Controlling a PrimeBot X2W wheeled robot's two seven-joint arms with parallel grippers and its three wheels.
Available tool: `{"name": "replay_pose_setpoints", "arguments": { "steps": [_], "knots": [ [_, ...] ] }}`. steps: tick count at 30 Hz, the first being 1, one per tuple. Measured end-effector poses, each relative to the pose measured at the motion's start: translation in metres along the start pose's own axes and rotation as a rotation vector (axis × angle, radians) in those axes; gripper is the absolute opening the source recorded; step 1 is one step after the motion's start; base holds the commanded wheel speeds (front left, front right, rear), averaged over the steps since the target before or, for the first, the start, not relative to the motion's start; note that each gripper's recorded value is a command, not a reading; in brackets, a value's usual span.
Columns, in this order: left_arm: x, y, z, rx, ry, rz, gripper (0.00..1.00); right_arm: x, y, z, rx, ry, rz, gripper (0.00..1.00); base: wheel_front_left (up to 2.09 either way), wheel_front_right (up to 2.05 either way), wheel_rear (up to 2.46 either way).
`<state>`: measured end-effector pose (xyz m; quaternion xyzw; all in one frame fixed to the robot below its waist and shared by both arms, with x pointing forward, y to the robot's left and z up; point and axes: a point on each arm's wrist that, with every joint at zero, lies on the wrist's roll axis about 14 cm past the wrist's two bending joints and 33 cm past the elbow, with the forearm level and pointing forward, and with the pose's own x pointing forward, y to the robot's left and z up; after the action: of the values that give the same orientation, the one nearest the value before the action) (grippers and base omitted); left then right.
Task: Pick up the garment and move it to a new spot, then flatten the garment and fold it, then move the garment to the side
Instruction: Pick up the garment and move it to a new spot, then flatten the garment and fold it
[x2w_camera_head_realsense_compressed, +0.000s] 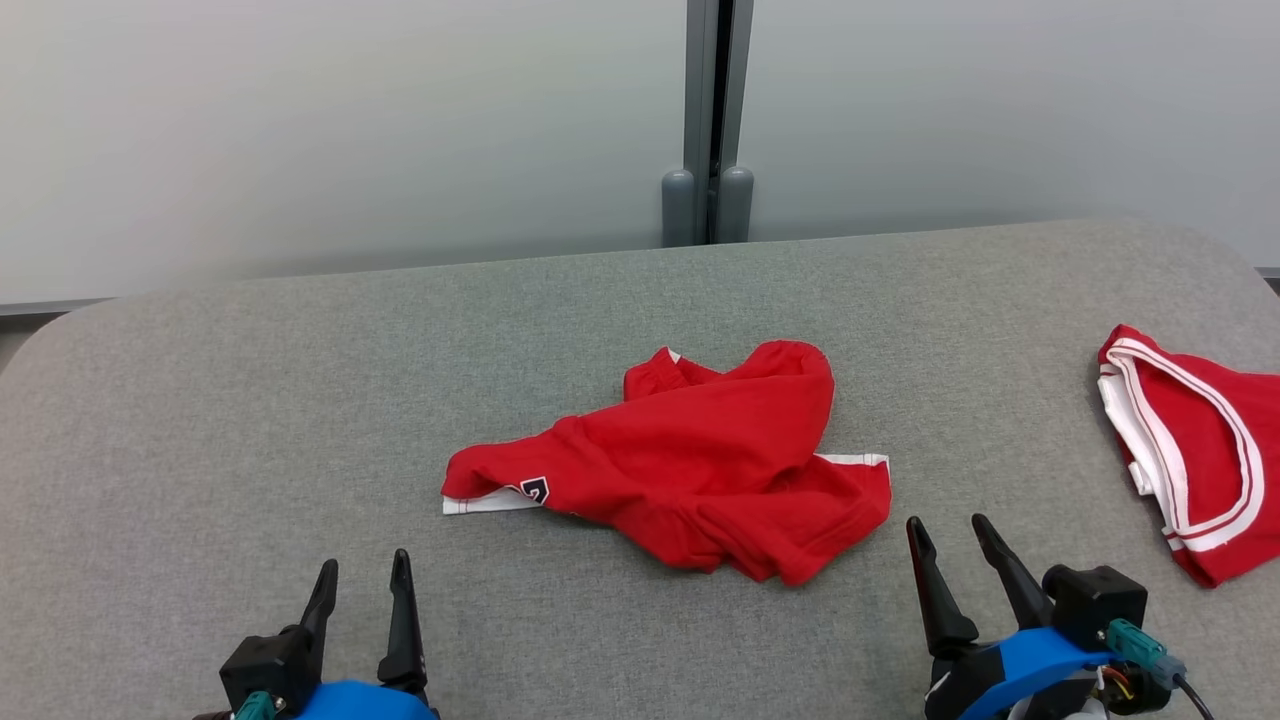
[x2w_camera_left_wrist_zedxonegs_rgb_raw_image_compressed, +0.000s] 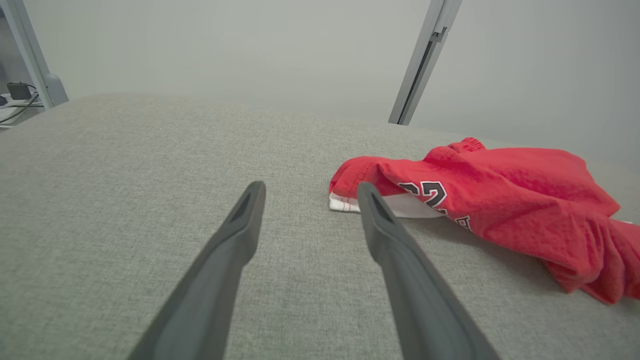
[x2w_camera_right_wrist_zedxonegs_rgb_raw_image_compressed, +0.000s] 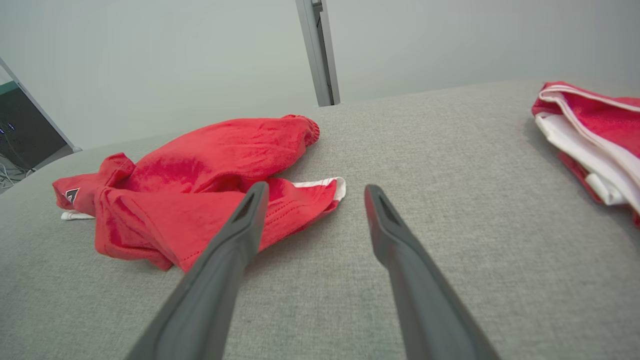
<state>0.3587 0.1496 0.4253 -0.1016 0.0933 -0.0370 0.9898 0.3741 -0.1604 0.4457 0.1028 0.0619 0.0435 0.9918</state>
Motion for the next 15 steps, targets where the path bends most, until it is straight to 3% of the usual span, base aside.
{"name": "replay_pose_setpoints", "arguments": {
  "steps": [9,15],
  "knots": [
    [0.007,-0.006,0.001,-0.013,-0.002,-0.02,1.0,0.007,0.0,-0.004,0.001,0.015,0.001,1.0,0.0,0.0,0.0],
    [0.013,-0.013,-0.006,-0.024,0.021,-0.04,1.0,0.033,-0.003,0.008,-0.023,-0.01,0.001,1.0,0.0,0.0,0.0]
  ]
}}
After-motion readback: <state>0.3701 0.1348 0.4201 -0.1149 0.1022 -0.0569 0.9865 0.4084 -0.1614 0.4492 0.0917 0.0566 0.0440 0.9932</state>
